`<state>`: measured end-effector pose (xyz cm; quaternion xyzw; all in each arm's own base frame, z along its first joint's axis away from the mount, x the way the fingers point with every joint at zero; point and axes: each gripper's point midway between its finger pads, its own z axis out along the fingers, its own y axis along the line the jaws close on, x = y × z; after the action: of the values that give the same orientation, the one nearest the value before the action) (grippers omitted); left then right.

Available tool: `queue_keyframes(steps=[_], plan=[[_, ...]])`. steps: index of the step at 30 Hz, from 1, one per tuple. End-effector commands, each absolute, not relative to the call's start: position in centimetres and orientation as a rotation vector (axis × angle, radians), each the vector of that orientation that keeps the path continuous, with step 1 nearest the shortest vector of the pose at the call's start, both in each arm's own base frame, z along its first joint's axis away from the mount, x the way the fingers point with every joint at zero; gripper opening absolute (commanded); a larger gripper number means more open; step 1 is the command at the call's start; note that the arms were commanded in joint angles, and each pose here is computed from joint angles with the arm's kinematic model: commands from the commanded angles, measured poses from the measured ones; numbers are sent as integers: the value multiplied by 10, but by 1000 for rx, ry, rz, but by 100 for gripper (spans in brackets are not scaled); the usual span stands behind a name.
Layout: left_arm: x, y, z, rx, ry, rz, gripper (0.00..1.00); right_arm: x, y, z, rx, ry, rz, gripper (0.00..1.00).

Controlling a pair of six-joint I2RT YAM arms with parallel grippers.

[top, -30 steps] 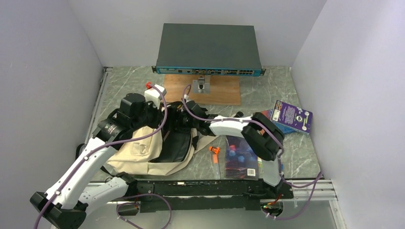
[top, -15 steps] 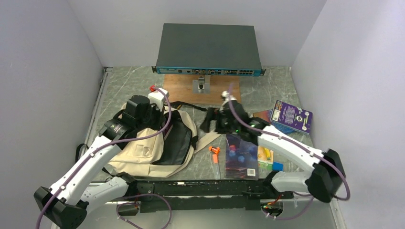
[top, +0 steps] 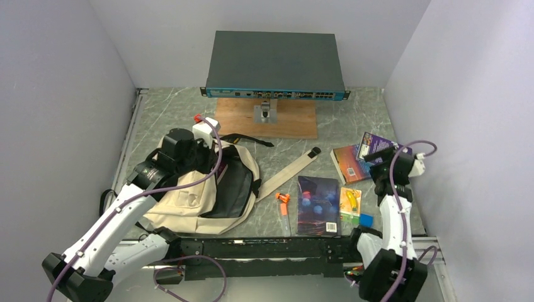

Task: Pack the student bag
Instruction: Place the book in the student bag, then pick up the book from the center of the board.

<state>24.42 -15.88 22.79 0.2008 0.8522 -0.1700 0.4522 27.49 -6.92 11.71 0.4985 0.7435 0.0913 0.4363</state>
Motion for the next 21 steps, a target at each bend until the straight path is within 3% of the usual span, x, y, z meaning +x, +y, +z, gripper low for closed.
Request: queue_keyframes(steps=[1,21], plan=[[249,-162,249,462,2018,-455,0,278,-115,130,1323,1598,229,99],[245,-171,242,522,2016,-510,0,279,-193,81,1398,1342,321,98]])
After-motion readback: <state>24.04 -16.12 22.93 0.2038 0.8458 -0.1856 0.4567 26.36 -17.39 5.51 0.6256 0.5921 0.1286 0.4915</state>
